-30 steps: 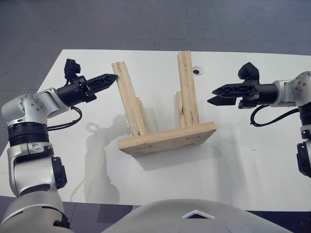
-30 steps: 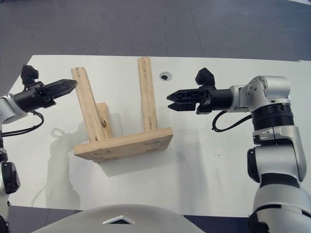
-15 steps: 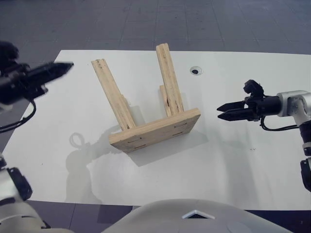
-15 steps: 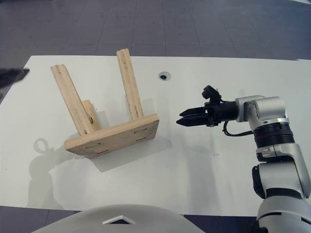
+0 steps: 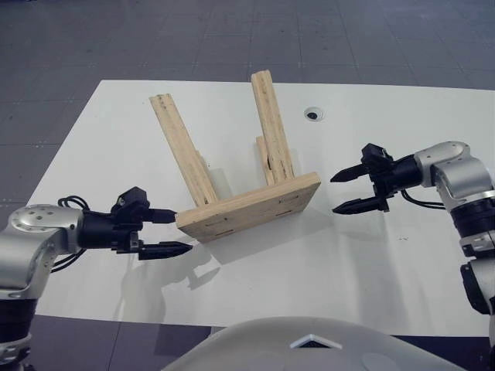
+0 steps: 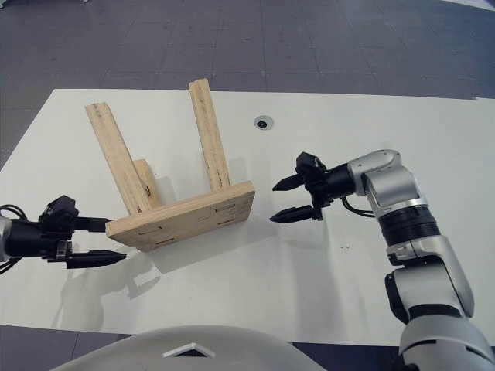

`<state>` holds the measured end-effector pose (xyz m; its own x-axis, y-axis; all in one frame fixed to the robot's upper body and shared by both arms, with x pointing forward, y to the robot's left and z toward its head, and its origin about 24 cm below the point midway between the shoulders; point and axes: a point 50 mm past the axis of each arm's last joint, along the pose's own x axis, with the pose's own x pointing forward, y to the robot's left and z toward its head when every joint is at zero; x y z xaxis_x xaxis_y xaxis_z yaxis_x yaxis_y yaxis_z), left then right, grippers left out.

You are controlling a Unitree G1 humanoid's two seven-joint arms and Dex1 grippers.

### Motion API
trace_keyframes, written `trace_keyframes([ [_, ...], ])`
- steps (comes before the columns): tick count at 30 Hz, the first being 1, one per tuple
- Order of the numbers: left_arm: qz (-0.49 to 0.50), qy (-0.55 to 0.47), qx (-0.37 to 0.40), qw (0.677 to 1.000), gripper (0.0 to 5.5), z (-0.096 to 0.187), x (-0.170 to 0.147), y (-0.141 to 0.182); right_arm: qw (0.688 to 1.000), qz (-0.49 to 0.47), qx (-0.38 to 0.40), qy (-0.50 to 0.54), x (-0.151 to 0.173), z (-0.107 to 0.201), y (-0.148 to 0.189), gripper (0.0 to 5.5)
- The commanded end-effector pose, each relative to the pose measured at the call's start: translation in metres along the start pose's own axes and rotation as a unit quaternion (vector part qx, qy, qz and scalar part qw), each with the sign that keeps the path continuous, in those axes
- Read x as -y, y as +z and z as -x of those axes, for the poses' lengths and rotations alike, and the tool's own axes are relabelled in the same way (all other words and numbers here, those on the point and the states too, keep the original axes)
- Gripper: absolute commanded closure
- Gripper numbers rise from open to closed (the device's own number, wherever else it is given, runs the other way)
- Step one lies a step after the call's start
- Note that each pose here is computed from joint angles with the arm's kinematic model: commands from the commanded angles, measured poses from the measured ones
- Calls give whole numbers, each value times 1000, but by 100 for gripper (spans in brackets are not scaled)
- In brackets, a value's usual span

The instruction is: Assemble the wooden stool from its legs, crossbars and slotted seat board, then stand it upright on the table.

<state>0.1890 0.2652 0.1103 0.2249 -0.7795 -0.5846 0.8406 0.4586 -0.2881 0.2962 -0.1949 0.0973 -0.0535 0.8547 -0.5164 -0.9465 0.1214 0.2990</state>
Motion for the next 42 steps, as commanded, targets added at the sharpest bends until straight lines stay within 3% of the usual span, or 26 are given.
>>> trace_keyframes([
  [1, -31, 12, 9, 999, 101, -15, -2, 10, 1000, 19, 7, 16, -5, -15, 9, 0],
  [6, -37, 12, -7, 999, 140, -30, -6, 8, 998, 37, 32, 45, -15, -42, 24, 0],
  [11, -31, 18, -11, 999, 213, -32, -8, 3, 998, 29, 47, 40, -17, -53, 24, 89],
  [18, -26, 31, 3, 999, 323, -26, -19, 10, 997, 3, 50, 61, -27, -46, 21, 219],
  [25, -13, 29, 57, 998, 327, -23, -27, 30, 996, -4, 86, 31, -25, -42, 31, 336],
  [29, -5, 62, 130, 989, 327, -25, -40, 56, 990, -52, 117, 62, -38, -35, 41, 355],
  [36, 33, -109, 192, 975, 327, -10, -11, 102, 955, -184, 113, 202, -74, 12, 74, 381],
  [42, 114, -225, 205, 946, 327, 15, 8, 112, 899, -305, 155, 272, -66, 40, 88, 381],
])
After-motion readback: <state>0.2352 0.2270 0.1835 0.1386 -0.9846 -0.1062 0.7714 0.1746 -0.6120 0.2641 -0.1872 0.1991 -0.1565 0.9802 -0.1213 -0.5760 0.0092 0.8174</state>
